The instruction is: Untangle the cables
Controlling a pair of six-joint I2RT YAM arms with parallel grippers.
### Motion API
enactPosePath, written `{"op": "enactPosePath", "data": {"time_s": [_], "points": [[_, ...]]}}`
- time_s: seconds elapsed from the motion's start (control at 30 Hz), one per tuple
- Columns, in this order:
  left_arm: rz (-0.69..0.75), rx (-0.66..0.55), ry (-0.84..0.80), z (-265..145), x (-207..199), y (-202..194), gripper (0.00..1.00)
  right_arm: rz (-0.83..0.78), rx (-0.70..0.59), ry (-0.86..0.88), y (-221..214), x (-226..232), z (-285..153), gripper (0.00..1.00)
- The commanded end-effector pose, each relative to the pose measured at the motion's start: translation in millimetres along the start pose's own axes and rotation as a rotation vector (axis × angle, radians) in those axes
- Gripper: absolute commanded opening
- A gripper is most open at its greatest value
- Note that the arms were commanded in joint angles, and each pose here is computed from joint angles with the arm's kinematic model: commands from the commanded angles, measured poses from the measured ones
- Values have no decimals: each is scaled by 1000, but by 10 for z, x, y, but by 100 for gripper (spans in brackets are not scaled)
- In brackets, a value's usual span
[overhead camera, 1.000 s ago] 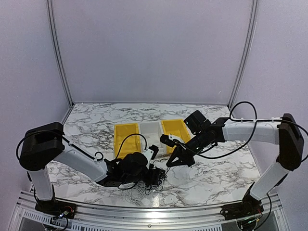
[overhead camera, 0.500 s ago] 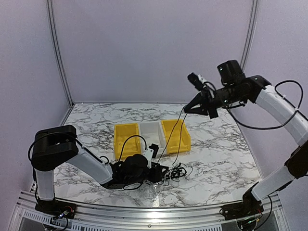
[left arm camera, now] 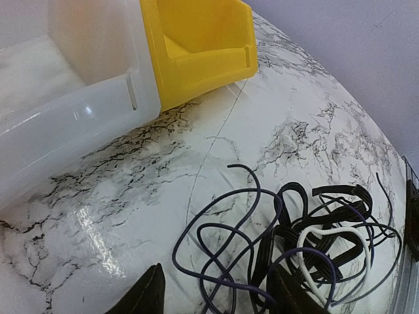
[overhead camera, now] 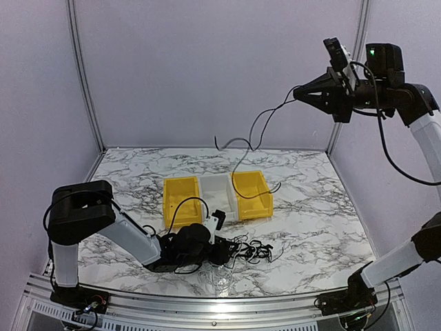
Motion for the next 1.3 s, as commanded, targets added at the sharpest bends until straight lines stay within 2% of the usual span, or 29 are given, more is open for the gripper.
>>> {"op": "enactPosePath", "data": {"time_s": [0.0, 0.1, 0.37, 0.57, 0.87, 1.0, 1.13, 1.27], "points": [[19, 51, 30, -55, 128, -121, 57, -30, -21, -21, 151, 48, -108, 0], [28, 56, 14, -87, 99, -108, 60, -71, -13, -77, 205, 12, -159, 0], [79, -38, -77, -455, -207, 283, 64, -25, 32, -125, -203, 4, -53, 0], [134, -156, -159, -995, -457, 730, 66, 46, 74, -111, -662, 97, 72, 0], [288, -362, -84, -1840, -658, 1509, 66, 97, 177, -25, -1310, 407, 313, 0], [413, -293, -96, -1868, -852, 1614, 65, 91, 221, 35, -1447, 638, 473, 0], [490, -180, -167, -1688, -1100, 1585, 64, 85, 232, 80, -1508, 790, 583, 0], [540, -143, -229, -1507, -1277, 1570, 58, 67, 226, 113, -1448, 854, 619, 0]]}}
Point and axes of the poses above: each gripper's point midway between its finger pads, its own z axis out along the fingers, its own x axis along the line the jaws close on, y = z × x, the point moved 4 cm from there along -z, back along the fingers, and after that the axes turned 9 degrees about -z, right-handed, at the moved point
